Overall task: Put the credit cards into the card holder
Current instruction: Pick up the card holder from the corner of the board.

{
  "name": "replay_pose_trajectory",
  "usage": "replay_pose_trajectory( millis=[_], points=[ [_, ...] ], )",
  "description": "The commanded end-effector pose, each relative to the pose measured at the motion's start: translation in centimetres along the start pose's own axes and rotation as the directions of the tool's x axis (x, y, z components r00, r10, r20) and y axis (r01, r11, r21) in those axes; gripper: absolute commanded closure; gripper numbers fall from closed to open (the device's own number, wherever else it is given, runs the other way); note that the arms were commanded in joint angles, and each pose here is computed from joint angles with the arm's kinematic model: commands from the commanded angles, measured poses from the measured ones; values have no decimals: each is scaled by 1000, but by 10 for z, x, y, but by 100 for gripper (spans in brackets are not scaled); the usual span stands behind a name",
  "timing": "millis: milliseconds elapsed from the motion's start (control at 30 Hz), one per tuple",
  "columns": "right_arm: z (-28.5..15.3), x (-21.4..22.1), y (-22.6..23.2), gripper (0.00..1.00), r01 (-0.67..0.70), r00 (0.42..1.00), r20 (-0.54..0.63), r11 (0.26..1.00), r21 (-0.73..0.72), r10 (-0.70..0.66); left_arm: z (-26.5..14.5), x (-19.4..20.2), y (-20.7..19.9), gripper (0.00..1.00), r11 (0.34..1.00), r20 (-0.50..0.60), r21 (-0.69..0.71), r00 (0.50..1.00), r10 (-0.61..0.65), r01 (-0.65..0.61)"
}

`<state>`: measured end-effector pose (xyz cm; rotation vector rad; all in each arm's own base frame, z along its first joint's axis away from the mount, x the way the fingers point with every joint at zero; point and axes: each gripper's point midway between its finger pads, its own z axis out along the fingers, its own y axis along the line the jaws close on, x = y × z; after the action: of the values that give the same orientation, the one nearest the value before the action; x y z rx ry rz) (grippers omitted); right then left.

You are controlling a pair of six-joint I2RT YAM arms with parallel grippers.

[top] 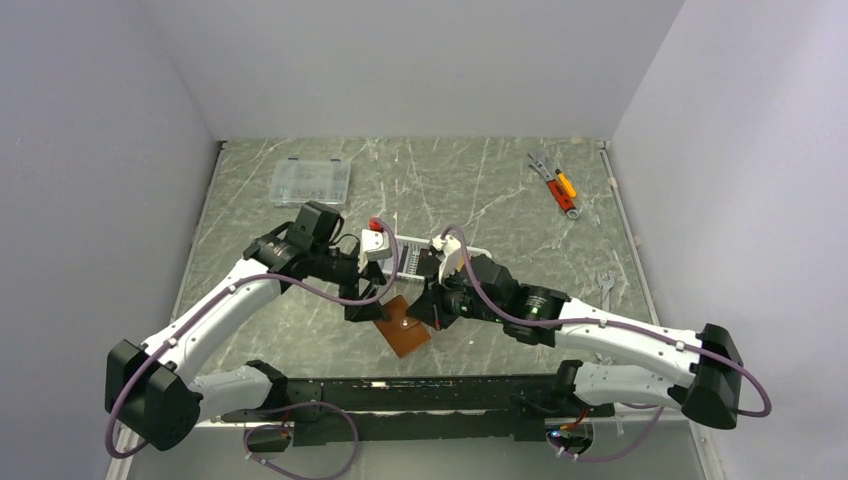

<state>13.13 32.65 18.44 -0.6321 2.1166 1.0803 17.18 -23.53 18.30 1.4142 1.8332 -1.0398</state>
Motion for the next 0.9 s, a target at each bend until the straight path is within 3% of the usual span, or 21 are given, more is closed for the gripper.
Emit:
replay_pose_trajectory(
  millis=[0,433,533,700,867],
  points=[
    [-22,-35,11,100,107,991,78,993,50,-111,-5,-8,-35,1,982,29,171,996,-80,74],
    [-26,-62,45,100,255,959,103,964,79,-262,-27,-34,-66,1,932,149,358,983,-110,50],
    [-27,-65,48,100,269,953,116,959,94,-279,-30,-36,-64,6,924,157,376,978,-137,69],
    [-34,-79,59,100,292,936,173,951,100,-306,-30,-38,-62,25,917,166,391,973,-160,84],
    [-36,-97,68,100,324,911,224,938,127,-345,-32,-41,-67,24,906,176,414,969,-172,86]
  ],
)
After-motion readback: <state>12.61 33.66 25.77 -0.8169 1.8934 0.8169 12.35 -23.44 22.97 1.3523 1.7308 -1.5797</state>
